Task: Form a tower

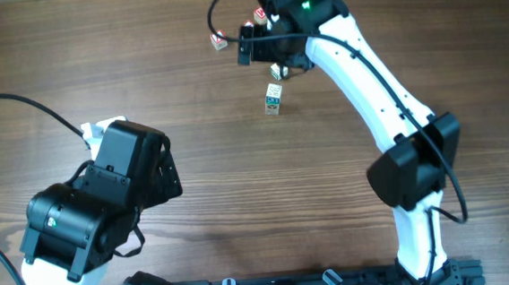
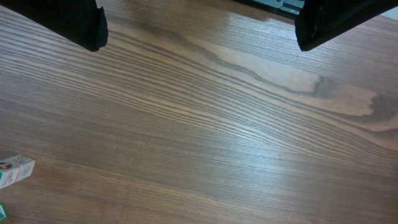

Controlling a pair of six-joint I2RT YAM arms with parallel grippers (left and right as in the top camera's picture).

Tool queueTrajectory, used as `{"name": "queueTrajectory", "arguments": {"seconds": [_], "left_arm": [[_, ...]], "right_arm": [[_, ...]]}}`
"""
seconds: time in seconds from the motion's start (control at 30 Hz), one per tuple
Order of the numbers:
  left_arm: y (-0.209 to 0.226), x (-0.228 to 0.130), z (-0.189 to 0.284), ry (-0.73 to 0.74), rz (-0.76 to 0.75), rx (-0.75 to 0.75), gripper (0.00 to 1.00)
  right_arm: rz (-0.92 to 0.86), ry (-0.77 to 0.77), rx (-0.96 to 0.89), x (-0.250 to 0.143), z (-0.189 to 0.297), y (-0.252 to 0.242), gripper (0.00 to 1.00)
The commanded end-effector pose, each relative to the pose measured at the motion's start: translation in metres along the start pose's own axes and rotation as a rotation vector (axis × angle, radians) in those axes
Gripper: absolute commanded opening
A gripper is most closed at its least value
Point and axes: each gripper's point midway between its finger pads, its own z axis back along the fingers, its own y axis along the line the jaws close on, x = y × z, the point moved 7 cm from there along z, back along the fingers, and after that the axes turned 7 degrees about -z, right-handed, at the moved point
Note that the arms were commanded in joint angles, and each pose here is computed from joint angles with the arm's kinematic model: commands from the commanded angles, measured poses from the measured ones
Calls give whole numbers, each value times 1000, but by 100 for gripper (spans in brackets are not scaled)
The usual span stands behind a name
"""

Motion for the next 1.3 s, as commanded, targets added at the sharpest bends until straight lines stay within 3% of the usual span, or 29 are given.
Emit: {"name": "queueTrajectory", "arguments": {"seconds": [0.0, 0.33, 0.43, 0.67, 1.27], "left_arm": [[2, 0, 1, -9, 0, 6, 100], [2, 0, 1, -9, 0, 6, 100], [2, 0, 1, -9, 0, 6, 100], [2, 0, 1, -9, 0, 6, 100], [2, 0, 1, -9, 0, 6, 100]], "right_arm": [[25, -20, 27, 19, 5, 8, 99], [66, 90, -161, 1, 1, -21, 100], [-68, 86, -162, 1, -5, -21, 99], [-91, 293, -156, -30, -79, -27, 99], [-54, 376, -245, -56, -136, -29, 99]]}}
